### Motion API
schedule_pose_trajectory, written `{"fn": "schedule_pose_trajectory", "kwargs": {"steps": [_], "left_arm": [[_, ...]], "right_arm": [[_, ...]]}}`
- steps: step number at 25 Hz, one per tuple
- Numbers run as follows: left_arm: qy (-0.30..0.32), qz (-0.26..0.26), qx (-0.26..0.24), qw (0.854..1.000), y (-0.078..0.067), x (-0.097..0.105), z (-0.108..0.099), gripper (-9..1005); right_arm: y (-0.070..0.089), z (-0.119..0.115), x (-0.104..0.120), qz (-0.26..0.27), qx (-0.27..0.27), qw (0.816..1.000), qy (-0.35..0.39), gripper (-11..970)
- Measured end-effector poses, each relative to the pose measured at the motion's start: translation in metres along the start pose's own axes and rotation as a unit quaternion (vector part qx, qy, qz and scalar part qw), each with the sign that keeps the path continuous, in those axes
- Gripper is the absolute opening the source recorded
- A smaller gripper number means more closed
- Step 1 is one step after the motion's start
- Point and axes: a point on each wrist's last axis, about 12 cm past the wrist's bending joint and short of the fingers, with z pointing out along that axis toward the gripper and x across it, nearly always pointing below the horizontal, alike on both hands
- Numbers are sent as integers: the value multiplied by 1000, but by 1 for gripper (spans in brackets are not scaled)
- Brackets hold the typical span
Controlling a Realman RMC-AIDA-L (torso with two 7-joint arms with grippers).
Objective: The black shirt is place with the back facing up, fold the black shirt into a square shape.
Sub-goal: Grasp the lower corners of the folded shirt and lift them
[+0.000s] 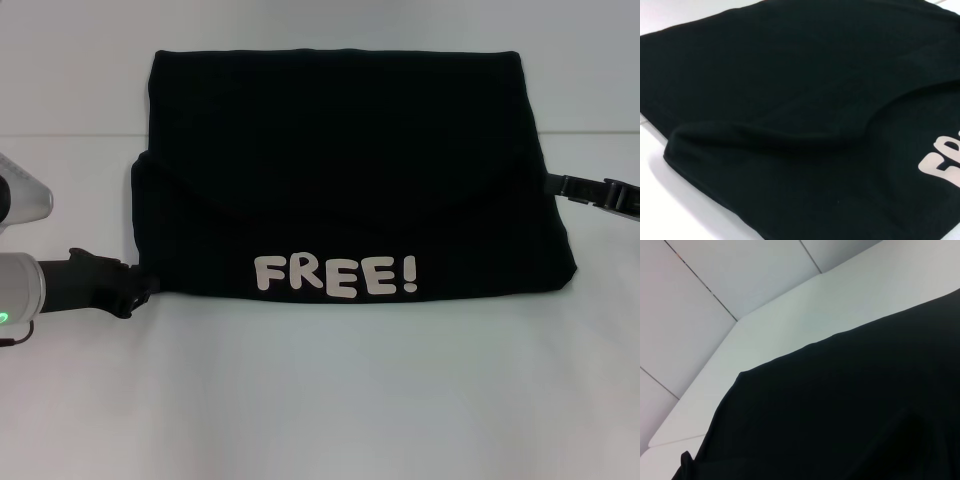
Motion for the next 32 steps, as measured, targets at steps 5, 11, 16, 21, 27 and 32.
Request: {"fn": "schedule_pose_trajectory", "kwargs": {"steps": [5, 11, 16, 21, 27, 32], "left_arm": [[0, 0, -2, 1000, 0, -1, 1, 242], [-2, 5, 8, 1000, 0, -5, -4, 29], [-3, 9, 11, 1000, 0, -7, -6, 16], [-2, 12, 11, 1000, 1, -7, -6, 15], [-3, 14, 9, 1000, 2, -8, -6, 15], [-3, 16, 8, 1000, 3, -9, -6, 16]], "right_arm": [[-3, -2, 3, -1, 9, 1000, 23, 645], [-7, -3, 9, -15, 35, 994, 101, 645], [-5, 0, 11, -17, 36, 993, 109, 643], [-2, 8, 15, -22, 38, 992, 115, 641], [6, 19, 21, -26, 35, 991, 123, 639], [5, 18, 24, -25, 35, 991, 125, 603]]}}
